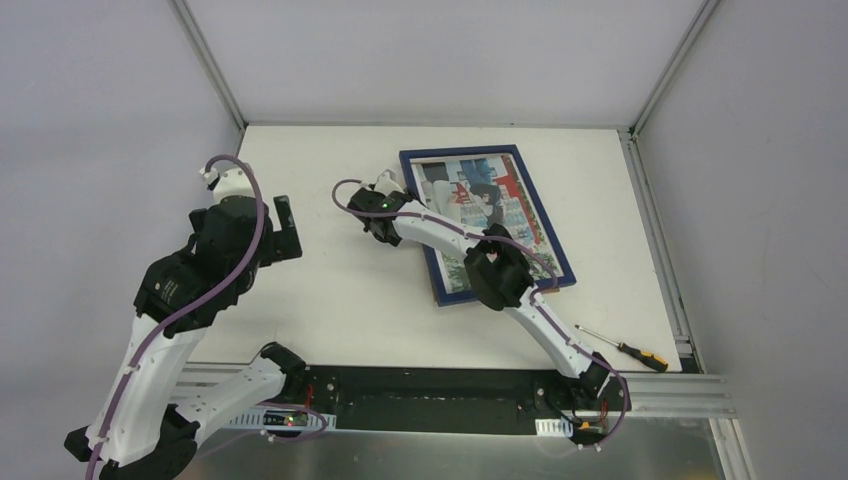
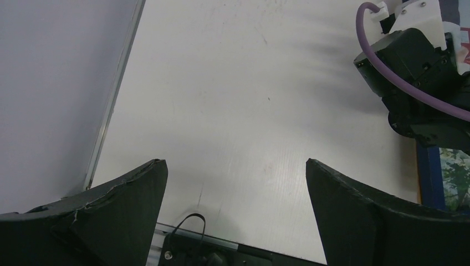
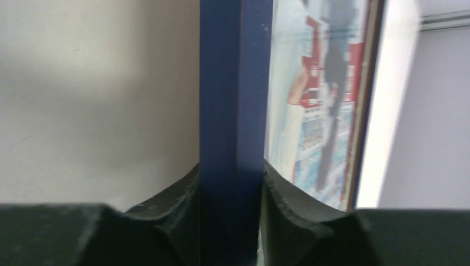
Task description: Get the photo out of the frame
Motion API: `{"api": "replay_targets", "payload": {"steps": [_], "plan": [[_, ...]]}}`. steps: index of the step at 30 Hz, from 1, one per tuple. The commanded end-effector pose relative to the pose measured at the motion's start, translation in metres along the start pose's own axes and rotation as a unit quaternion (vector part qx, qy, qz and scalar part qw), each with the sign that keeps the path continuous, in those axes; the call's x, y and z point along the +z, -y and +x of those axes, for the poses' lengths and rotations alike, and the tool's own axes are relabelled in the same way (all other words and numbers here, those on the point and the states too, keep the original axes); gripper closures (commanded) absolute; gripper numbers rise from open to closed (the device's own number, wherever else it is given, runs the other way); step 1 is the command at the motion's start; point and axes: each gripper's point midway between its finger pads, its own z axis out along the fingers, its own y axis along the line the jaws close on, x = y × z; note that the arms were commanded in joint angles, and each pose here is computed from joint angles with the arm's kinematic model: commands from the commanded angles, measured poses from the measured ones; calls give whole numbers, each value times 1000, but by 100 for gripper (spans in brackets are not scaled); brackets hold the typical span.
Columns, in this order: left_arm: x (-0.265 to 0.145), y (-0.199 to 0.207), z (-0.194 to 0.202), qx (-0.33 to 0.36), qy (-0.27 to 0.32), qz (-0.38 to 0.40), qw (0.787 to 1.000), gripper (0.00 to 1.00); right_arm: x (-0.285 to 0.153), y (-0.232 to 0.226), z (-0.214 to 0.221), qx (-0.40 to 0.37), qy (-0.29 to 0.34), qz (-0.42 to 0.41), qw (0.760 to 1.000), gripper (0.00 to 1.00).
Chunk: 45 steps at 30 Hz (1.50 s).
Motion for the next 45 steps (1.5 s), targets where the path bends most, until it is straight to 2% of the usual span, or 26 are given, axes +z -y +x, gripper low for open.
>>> {"api": "replay_targets", "payload": {"steps": [1,2,3,4,5,12,15,20,25,28,30,33,38,45], "plan": [[-1,-5,0,5,-2,-11,1000,0,-9,-31,-9,35,-3,-96,995,38],[0,-3,1,5,-6,-8,1000,0,-11,-29,-8,34,-6,-99,994,22],[0,-2,1,4,-8,-8,1000,0,-15,-26,-9,34,-8,-105,994,12],[1,-1,1,1,-9,-7,1000,0,-21,-24,-9,36,-12,-116,993,5],[1,0,1,-3,-9,-6,1000,0,-29,-19,-11,39,-14,-127,991,2],[10,15,3,-33,-26,1,999,0,-112,34,-20,116,-18,-258,959,1],[19,37,8,-52,-51,25,997,1,-143,64,-2,139,-22,-289,947,1],[44,106,28,-103,-133,100,981,1,-164,113,60,212,-61,-297,929,1],[67,177,55,-152,-240,158,946,0,-168,152,143,314,-100,-287,900,1],[86,219,72,-179,-284,195,922,9,-169,162,192,367,-133,-281,877,1],[98,244,85,-180,-301,207,913,14,-173,166,217,393,-148,-282,863,1],[116,278,106,-160,-316,207,912,17,-180,174,247,416,-159,-277,851,1],[144,326,142,-109,-324,171,924,25,-194,190,272,435,-149,-275,844,1],[170,332,173,-143,-316,86,934,25,-210,215,284,458,-113,-273,839,1]]}}
